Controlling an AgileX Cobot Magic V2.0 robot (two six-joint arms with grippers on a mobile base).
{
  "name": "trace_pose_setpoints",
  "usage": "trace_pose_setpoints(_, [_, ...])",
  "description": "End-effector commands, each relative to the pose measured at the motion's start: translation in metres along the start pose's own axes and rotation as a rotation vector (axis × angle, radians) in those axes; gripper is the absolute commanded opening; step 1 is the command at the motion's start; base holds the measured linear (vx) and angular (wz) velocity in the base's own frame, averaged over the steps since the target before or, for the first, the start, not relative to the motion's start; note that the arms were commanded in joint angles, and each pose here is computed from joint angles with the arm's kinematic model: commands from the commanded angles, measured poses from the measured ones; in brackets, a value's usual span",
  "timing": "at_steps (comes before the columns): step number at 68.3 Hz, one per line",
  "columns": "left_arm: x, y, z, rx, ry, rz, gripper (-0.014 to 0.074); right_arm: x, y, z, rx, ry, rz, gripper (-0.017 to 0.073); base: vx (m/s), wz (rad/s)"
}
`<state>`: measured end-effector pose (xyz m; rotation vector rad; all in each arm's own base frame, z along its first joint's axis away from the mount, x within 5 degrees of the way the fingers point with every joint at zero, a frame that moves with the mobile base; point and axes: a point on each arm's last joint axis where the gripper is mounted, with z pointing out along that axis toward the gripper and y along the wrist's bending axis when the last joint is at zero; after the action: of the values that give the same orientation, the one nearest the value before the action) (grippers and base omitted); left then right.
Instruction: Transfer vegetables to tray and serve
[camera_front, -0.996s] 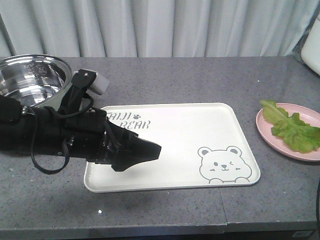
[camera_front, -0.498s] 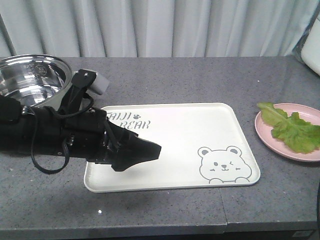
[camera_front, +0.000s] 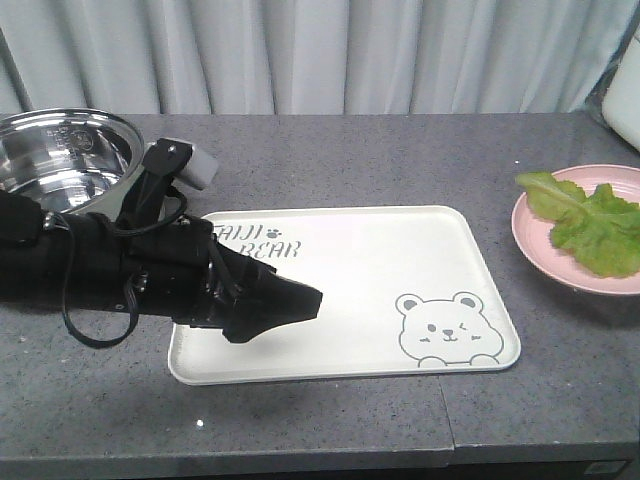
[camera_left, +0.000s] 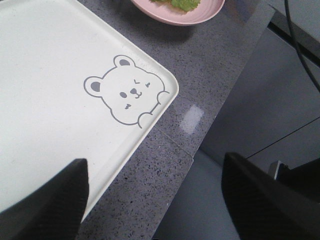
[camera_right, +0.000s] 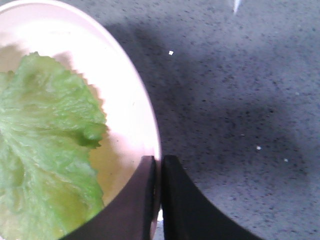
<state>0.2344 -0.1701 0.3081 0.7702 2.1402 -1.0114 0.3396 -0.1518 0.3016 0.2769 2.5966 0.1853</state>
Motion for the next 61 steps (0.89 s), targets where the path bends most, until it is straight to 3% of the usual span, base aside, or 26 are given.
trace_pose_setpoints(1, [-0.014, -0.011, -0.011, 0.023, -0.076, 0.004, 0.0538, -0.01, 0.014, -0.031, -0.05, -0.123, -0.004, -0.0006, 0.0, 0.0])
trace_pose_setpoints(8, [-0.014, -0.011, -0.011, 0.023, -0.076, 0.004, 0.0538, -0.011, 0.022, -0.031, -0.132, -0.124, -0.007, -0.0005, 0.0, 0.0])
trace_pose_setpoints(15, [-0.014, -0.011, -0.011, 0.023, -0.076, 0.004, 0.0538, -0.012, 0.038, -0.027, -0.168, -0.113, -0.05, -0.0003, 0.0, 0.0])
trace_pose_setpoints(21, [-0.014, -0.011, -0.011, 0.023, -0.076, 0.004, 0.0538, -0.013, 0.061, -0.019, -0.198, -0.089, -0.107, -0.0004, 0.0, 0.0])
trace_pose_setpoints(45, [-0.014, -0.011, -0.011, 0.023, -0.076, 0.004, 0.0538, 0.01, 0.186, 0.044, -0.385, 0.109, -0.345, -0.0004, 0.0, 0.0])
trace_pose_setpoints(53, [-0.014, -0.011, -0.011, 0.023, -0.076, 0.004, 0.0538, 0.02, 0.217, 0.065, -0.413, 0.145, -0.391, -0.0004, 0.0, 0.0])
trace_pose_setpoints(61, [-0.014, -0.011, -0.011, 0.023, -0.076, 0.004, 0.0538, 0.028, 0.236, 0.079, -0.438, 0.157, -0.4, -0.0004, 0.0, 0.0])
